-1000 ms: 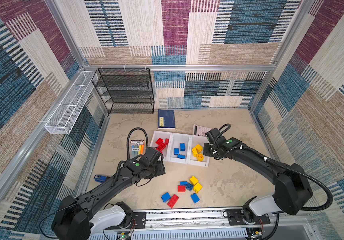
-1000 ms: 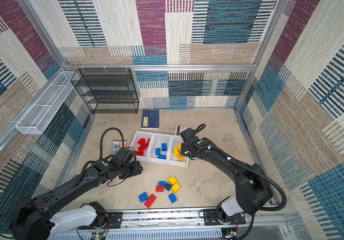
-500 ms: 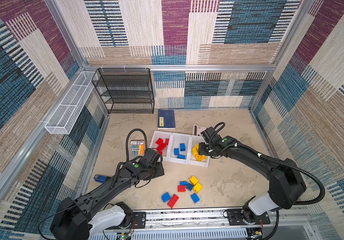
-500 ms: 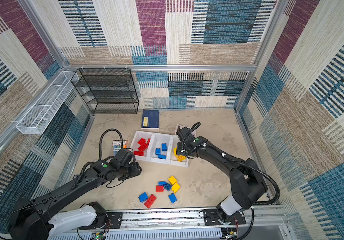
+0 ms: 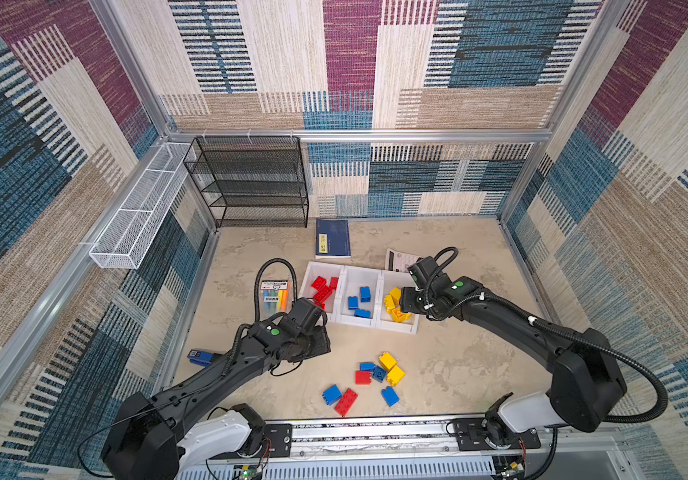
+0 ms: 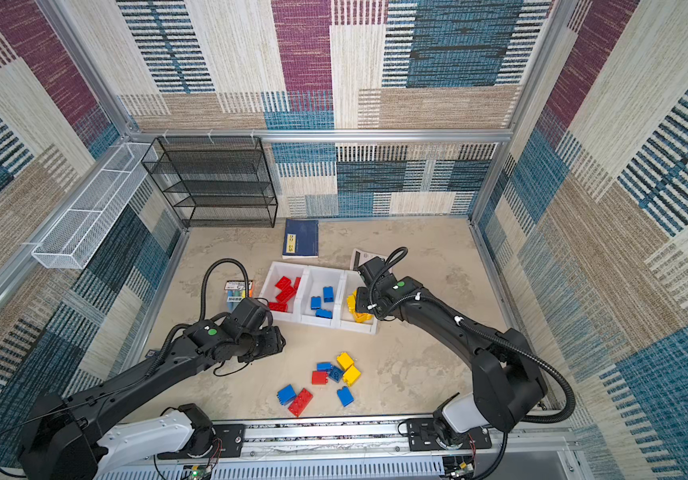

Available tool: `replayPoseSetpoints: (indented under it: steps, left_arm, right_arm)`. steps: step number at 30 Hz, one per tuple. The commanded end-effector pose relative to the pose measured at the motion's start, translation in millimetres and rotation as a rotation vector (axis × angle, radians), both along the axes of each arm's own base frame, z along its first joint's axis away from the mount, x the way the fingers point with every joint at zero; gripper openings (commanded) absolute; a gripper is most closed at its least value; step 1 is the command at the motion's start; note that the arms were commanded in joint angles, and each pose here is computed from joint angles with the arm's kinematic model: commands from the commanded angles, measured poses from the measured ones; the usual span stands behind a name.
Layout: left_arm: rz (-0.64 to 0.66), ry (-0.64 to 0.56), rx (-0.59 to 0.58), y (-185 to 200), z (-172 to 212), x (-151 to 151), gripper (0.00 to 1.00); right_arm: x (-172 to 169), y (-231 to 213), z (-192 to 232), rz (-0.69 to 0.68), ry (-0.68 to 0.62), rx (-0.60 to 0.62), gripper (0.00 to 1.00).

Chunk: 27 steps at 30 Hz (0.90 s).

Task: Sort the legos into containers by color
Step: 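Carry the small yellow brick with the right gripper into the nearest compartment and release, then lower the left gripper onto a blue brick in the pile and close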

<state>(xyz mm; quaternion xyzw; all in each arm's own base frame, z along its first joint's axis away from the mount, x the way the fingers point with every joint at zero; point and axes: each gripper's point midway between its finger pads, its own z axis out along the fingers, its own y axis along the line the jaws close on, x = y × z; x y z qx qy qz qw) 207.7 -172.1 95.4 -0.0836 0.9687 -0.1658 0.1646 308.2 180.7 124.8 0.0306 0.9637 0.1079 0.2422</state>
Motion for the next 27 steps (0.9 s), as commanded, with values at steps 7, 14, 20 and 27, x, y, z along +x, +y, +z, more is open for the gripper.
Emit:
replayPoseSetpoints:
  steps: [7,14,20,27]
  left_arm:
    - [-0.15,0.021,-0.047,-60,-8,-9,0.63]
    - [-0.218,0.063,-0.112,-101,-17,-17,0.63]
    - [-0.229,0.107,-0.114,-116,-29,-28,0.63]
    - [-0.24,0.142,-0.078,-126,-40,-36,0.63]
  right_arm:
    - [-19,-11,14,-0.052,-0.058,0.093,0.68]
    - [-35,-32,9,-0.099,-0.052,0.096,0.7]
    - [-44,-42,8,-0.119,-0.055,0.1,0.71]
    - [-48,-45,4,-0.118,-0.049,0.098,0.72]
